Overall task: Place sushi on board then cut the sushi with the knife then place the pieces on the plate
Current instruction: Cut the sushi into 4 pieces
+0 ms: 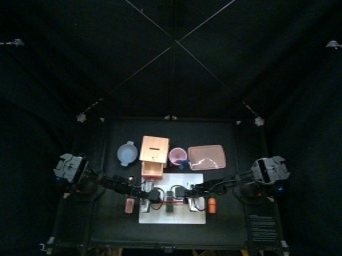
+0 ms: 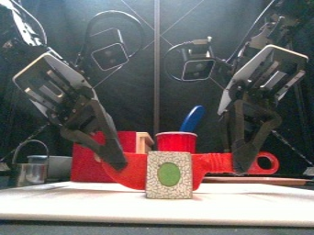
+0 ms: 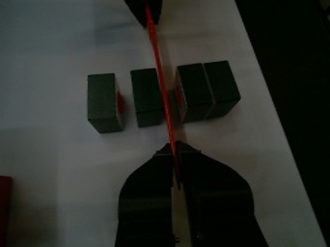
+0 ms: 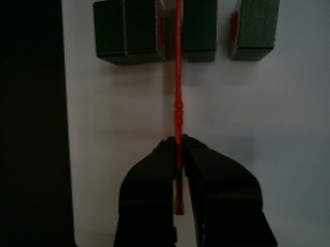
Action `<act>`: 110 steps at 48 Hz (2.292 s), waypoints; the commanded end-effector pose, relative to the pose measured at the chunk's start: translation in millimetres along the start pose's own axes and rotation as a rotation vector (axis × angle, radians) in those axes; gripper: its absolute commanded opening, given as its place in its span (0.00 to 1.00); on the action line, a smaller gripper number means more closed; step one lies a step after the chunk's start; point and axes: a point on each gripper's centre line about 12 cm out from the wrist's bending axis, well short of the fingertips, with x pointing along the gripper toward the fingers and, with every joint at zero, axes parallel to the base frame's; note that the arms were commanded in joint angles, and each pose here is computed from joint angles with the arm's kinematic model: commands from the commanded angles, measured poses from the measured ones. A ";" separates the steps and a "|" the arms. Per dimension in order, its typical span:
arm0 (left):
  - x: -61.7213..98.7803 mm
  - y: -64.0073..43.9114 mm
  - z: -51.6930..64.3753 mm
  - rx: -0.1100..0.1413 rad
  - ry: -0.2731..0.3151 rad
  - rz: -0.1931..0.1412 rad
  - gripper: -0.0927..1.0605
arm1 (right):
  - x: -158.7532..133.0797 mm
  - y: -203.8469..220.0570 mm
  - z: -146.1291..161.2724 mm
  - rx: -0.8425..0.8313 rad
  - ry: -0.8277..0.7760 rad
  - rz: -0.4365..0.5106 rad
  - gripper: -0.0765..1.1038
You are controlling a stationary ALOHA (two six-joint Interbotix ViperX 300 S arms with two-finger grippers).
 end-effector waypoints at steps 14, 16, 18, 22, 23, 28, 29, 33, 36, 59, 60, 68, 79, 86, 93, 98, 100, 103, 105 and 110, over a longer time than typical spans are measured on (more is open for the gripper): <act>-22.3 0.3 41.0 0.014 -0.138 -0.006 0.40 | -56.4 5.3 33.5 -0.023 -0.172 0.016 0.36; -21.9 -2.0 41.7 0.014 -0.139 -0.011 0.40 | -55.1 8.5 31.6 -0.024 -0.166 0.023 0.37; -21.1 -4.3 41.5 0.017 -0.139 -0.016 0.40 | -53.2 12.6 29.2 -0.023 -0.158 0.033 0.37; -15.8 -12.1 38.5 0.023 -0.126 -0.033 0.40 | -47.2 18.5 24.3 -0.002 -0.139 0.052 0.37; -14.3 -13.8 38.0 0.024 -0.124 -0.036 0.40 | -46.4 19.7 23.3 0.002 -0.136 0.057 0.37; -5.9 -19.9 33.6 0.020 -0.103 -0.045 0.40 | -41.9 21.7 19.9 0.027 -0.125 0.068 0.37; -4.7 -21.0 33.4 0.019 -0.101 -0.047 0.40 | -41.0 21.3 18.9 0.029 -0.124 0.067 0.37; -2.3 -21.0 32.5 0.018 -0.097 -0.046 0.40 | -40.5 20.7 18.2 0.030 -0.128 0.064 0.37; -2.3 -20.9 31.5 0.018 -0.092 -0.046 0.40 | -40.4 20.0 18.5 0.033 -0.133 0.063 0.36; -3.1 -23.3 25.6 -0.022 -0.075 -0.043 0.40 | -27.5 18.7 13.9 0.050 -0.117 0.056 0.37; -3.2 -23.3 25.0 -0.022 -0.073 -0.043 0.40 | -27.0 18.6 13.7 0.050 -0.115 0.056 0.37; -3.0 -23.1 23.3 -0.022 -0.069 -0.042 0.40 | -21.6 17.9 12.6 0.053 -0.102 0.053 0.37; 4.7 -25.6 14.5 -0.017 -0.039 -0.045 0.40 | -17.3 18.1 11.3 0.064 -0.093 0.055 0.37; 10.3 -30.5 7.6 -0.013 -0.017 -0.053 0.40 | -8.3 18.4 8.3 0.096 -0.074 0.059 0.37; 14.5 -29.4 1.3 -0.032 0.003 -0.044 0.40 | 3.1 16.2 4.7 0.105 -0.061 0.048 0.37; 17.3 -29.7 -1.5 -0.034 0.013 -0.042 0.40 | 8.4 15.9 4.5 0.108 -0.056 0.045 0.37; 18.4 -29.2 -2.3 -0.034 0.016 -0.041 0.40 | 10.3 15.5 3.4 0.109 -0.050 0.043 0.37; 17.8 -29.2 -1.3 -0.034 0.013 -0.041 0.40 | 10.1 15.8 4.4 0.108 -0.052 0.044 0.37; 16.7 -29.4 1.3 -0.034 0.005 -0.042 0.40 | 7.7 16.8 7.0 0.107 -0.059 0.048 0.36; 11.1 -29.6 11.4 -0.032 -0.026 -0.046 0.40 | -3.1 20.1 16.4 0.093 -0.090 0.059 0.37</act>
